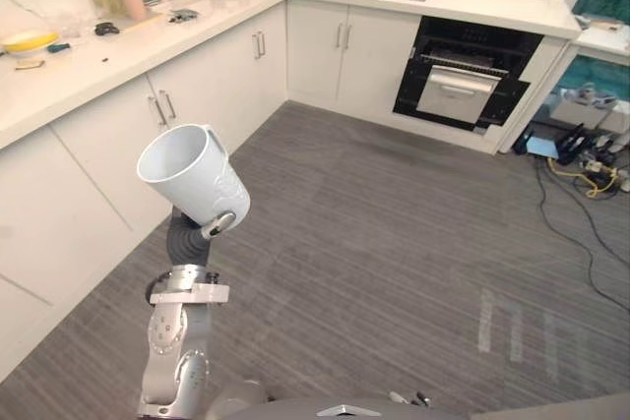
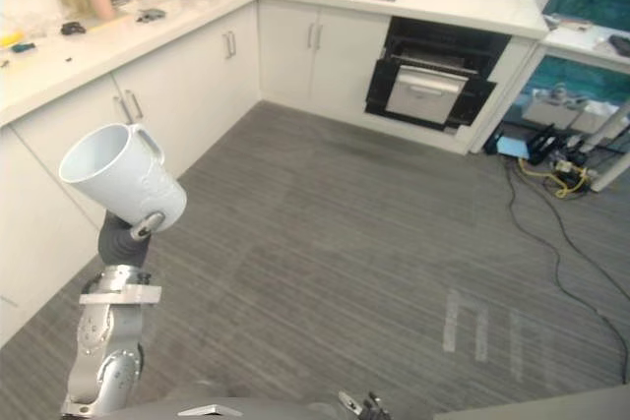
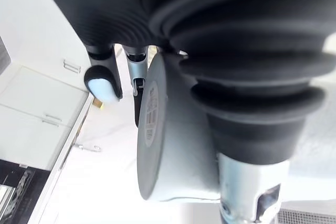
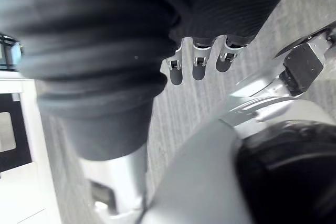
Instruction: Walk over to the sink, pick up the cup, carry it to the dishwasher, place the cup inside the dishwasher, then close the dishwasher door
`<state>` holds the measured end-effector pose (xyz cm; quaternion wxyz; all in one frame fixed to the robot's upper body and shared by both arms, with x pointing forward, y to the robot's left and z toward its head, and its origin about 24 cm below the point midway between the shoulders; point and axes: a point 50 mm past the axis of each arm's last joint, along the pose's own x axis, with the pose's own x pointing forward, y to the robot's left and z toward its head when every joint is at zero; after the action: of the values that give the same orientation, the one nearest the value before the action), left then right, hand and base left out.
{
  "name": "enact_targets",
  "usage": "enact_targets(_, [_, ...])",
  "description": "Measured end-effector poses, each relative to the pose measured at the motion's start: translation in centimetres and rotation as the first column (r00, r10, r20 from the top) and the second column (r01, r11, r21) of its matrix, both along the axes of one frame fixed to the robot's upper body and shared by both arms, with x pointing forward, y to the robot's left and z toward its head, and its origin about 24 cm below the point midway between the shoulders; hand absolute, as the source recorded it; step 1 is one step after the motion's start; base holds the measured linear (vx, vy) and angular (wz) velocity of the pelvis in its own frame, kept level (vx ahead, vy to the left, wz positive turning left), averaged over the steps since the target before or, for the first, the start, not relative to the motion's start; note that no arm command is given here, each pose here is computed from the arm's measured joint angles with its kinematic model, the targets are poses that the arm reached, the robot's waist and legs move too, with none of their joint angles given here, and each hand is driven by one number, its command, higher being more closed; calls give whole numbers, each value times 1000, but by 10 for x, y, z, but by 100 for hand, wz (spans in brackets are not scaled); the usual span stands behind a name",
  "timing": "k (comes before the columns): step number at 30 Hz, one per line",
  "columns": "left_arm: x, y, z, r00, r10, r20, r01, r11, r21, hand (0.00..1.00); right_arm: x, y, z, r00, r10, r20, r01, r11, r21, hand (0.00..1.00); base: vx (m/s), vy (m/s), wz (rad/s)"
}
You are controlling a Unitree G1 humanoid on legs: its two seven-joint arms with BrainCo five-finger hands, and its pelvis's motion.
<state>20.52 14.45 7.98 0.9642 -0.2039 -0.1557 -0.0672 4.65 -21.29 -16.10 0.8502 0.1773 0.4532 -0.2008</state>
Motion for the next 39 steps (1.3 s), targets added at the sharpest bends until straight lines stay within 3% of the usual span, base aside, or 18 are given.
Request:
enact_targets(7, [10, -36, 15, 990, -129, 61, 132, 991, -37, 100, -2, 3, 5, 997, -55, 61, 55, 998, -7, 0, 413, -21, 46])
enact_targets(15, [4, -40, 10, 991, -113, 65, 119, 987, -105, 100, 11, -14, 15, 994, 25, 104, -21, 999, -45, 0, 570, -263, 40])
enact_targets(21, [-5, -45, 3, 998, -65, 27, 69, 986, -152, 100, 9, -20, 18, 995, 8, 99, -3, 999, -52, 0, 512, -193, -22])
enact_targets(24, [-7, -29, -4, 1000, -5, 10, 6, 990, -138, 100, 11, -23, 21, 984, -85, 154, 96, 993, -68, 0, 540, -41, -66])
enact_targets(28, [-12, -16, -7, 1000, 25, 0, -25, 993, -114, 100, 51, -35, 37, 945, -162, 283, 211, 965, -153, 0, 592, 159, -99])
enact_targets(31, [-19, -23, -13, 999, -16, -38, 12, 995, -94, 100, 67, -33, 45, 904, -244, 352, 315, 936, -159, 0, 572, 329, -114])
enact_targets(39, [-9, -37, -2, 986, -163, 43, 165, 986, -32, 100, 45, -36, 36, 816, -505, 281, 562, 806, -184, 0, 401, 263, -16])
